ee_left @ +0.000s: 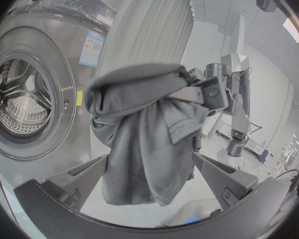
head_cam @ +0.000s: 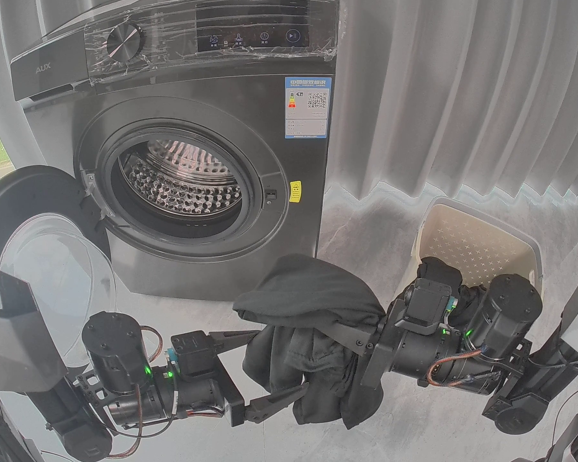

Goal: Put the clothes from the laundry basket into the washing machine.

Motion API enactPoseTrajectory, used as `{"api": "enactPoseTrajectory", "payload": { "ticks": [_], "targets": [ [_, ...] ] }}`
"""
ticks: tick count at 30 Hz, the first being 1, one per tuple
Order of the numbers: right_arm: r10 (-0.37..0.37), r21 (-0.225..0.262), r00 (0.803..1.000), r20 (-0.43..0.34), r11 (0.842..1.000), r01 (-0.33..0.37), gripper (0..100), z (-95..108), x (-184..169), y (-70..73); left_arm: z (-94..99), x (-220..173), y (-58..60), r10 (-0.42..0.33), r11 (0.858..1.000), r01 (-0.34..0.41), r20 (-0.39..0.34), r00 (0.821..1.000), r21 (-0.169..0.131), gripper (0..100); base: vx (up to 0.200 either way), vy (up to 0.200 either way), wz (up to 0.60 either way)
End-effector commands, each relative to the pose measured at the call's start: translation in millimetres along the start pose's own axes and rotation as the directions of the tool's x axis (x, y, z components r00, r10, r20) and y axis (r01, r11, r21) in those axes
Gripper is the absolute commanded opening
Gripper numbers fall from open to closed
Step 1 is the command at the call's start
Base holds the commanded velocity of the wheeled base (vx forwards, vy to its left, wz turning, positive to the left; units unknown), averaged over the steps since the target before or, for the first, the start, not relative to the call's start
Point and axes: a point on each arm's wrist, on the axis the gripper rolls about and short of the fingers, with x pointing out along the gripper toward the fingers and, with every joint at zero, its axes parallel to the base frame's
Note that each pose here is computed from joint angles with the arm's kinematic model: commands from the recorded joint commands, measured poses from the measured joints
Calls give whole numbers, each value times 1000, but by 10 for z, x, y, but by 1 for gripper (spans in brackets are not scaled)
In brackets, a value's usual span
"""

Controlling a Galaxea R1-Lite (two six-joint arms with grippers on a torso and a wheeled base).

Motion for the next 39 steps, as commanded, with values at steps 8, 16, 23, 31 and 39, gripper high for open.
{"api": "enactPoseTrajectory", "payload": {
  "ticks": [8, 16, 23, 31, 39],
  "targets": [
    [-30, 1, 1000, 1, 1000, 30, 0, -2, -9, -65, 356, -200, 162, 82, 991, -97, 156, 984, 90, 100, 0, 0, 0],
    [-25, 10, 999, -40, 1000, 26, 0, -110, 5, -52, 451, -21, 230, 72, 989, -96, 201, 977, 111, 100, 0, 0, 0],
    [-1, 15, 998, -57, 1000, 1, 0, -162, 36, 8, 246, 188, 232, -11, 994, -3, 127, 992, 109, 100, 0, 0, 0],
    [0, 16, 999, -51, 1000, 1, 0, -147, 41, 3, 179, 226, 123, -108, 988, 97, 96, 990, 118, 100, 0, 0, 0],
    [4, 14, 999, -52, 1000, -4, 0, -151, 44, 16, 162, 207, 152, -132, 985, 121, 89, 987, 123, 100, 0, 0, 0]
  ]
}}
